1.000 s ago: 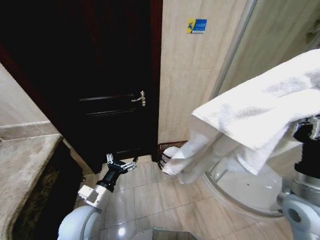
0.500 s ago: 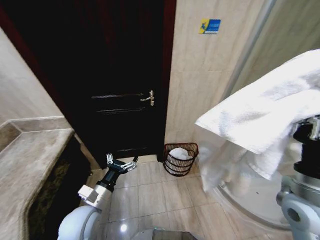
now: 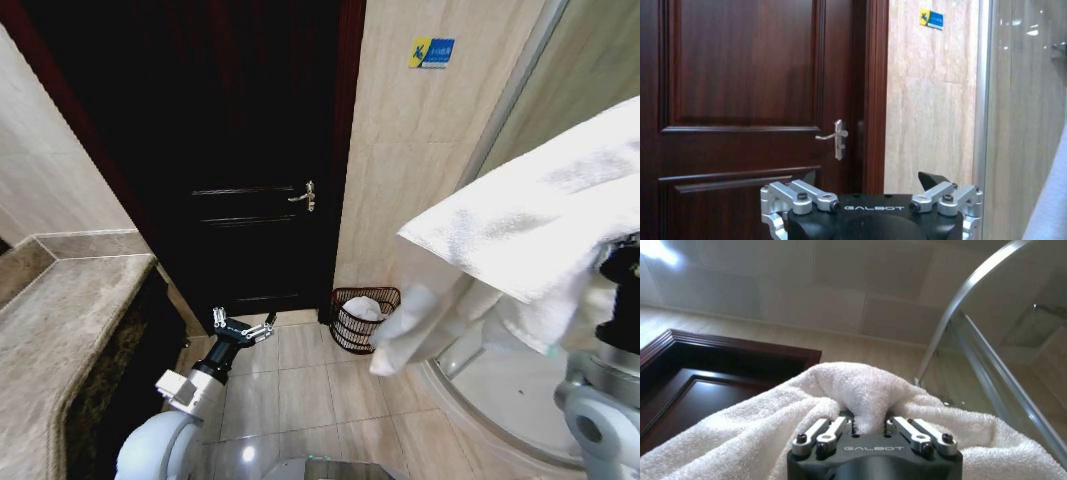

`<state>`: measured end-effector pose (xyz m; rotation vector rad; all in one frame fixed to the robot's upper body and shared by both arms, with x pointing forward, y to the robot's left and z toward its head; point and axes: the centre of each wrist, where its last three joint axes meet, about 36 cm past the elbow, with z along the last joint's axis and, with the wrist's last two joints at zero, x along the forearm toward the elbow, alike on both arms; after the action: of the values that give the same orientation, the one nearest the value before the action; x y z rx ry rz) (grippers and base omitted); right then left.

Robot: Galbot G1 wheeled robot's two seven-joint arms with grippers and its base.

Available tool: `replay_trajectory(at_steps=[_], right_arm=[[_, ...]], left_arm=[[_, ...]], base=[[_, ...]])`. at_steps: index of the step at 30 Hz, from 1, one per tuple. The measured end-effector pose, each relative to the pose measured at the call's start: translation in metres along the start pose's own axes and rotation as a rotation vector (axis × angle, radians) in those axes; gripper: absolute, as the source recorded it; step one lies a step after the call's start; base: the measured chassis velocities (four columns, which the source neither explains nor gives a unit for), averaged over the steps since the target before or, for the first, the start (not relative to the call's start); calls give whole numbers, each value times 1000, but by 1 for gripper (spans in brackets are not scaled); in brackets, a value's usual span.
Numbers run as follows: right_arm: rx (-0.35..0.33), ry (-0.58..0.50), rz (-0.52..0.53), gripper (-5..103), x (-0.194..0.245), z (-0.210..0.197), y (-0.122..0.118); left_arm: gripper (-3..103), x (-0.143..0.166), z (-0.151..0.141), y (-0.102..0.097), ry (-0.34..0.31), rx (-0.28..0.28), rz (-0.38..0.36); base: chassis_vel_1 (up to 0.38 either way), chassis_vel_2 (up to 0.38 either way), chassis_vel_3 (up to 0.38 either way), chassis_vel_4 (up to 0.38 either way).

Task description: Discard the used towel into the hamper.

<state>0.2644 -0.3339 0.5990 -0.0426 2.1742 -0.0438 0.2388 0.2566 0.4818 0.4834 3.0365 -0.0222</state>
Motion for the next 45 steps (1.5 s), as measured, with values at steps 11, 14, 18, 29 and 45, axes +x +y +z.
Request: replay_trajectory(at_steps=[11, 14, 18, 29, 45], right_arm=[[-5, -1, -13, 22, 1, 1, 2], [-4, -2, -13, 22, 1, 1, 2], [-2, -2, -10, 22, 1, 1, 1], [-5, -3, -19, 22, -2, 1, 2], [-40, -35, -80, 22, -2, 8, 13]], left_arm=[[100, 0, 0, 0, 0, 0, 0], [100, 0, 0, 0, 0, 0, 0], [100, 0, 0, 0, 0, 0, 0], [100, 0, 0, 0, 0, 0, 0], [100, 0, 0, 0, 0, 0, 0]], base=[[-112, 110, 115, -118], [-127, 144, 151, -133], [-103, 124, 108, -127], [-100, 110, 108, -110], [-61, 58, 63, -64]])
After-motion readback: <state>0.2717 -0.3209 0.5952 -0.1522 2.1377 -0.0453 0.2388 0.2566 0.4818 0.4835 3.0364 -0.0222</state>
